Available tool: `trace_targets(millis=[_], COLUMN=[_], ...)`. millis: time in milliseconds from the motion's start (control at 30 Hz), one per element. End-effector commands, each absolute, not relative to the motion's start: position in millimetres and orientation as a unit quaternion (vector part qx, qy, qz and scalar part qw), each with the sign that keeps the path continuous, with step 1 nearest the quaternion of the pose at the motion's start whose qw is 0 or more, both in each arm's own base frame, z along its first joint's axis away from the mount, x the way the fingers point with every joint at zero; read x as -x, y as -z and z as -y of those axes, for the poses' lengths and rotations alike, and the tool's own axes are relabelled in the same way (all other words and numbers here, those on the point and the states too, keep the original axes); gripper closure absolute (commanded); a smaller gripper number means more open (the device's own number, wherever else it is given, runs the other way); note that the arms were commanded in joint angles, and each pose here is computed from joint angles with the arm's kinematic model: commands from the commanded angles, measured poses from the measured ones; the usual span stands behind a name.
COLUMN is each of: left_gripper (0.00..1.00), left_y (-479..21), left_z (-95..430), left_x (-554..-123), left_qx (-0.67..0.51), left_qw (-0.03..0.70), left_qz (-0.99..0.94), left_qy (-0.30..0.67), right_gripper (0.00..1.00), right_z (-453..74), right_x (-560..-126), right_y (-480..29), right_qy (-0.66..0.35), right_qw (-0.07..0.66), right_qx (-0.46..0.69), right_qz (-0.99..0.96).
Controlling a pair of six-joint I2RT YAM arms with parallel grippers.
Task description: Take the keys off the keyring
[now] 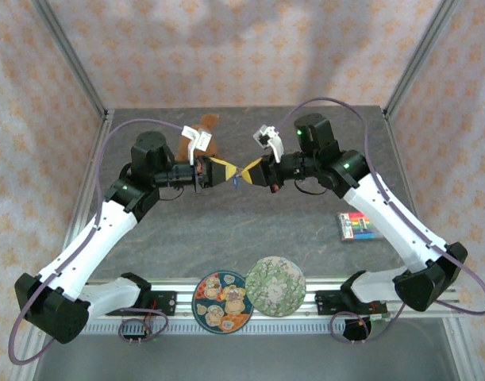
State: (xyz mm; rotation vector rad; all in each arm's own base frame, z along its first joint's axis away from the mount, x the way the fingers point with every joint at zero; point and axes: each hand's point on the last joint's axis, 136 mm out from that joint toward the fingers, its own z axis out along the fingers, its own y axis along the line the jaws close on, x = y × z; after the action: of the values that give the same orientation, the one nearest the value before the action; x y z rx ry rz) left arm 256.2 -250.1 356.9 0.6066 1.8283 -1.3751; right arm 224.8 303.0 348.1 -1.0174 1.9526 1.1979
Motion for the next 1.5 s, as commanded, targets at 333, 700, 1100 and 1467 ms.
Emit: trace_targets(millis=[333,700,1100,1467], left_gripper=[1.0,0.97,0.64,0.53], left_y=[-391,-390,-379,-368], left_z=[239,236,226,240], left_x=[-268,-265,-263,-255], left_qx=[-0.194,-0.202,-0.217,-0.252], left_qw=[0.438,0.446,0.448,0.394], left_qz=[-0.678,-0.681,-0.708,-0.713], left_qy=[0.557,0.545,0.501,0.523], right_gripper=[1.0,1.0,1.0,1.0], right_z=[-298,-295,-293,-300], right_x=[-221,-223,-229,-226], right_y=[-368,-372,-357,-356], right_qy=[-0.466,-0.458,-0.428,-0.445], right_qw=[0.357,0.368,0.347,0.318], right_qx=[0.378,0.373,0.374,0.384], right_qz=[-0.716,-0.718,-0.746,-0.744])
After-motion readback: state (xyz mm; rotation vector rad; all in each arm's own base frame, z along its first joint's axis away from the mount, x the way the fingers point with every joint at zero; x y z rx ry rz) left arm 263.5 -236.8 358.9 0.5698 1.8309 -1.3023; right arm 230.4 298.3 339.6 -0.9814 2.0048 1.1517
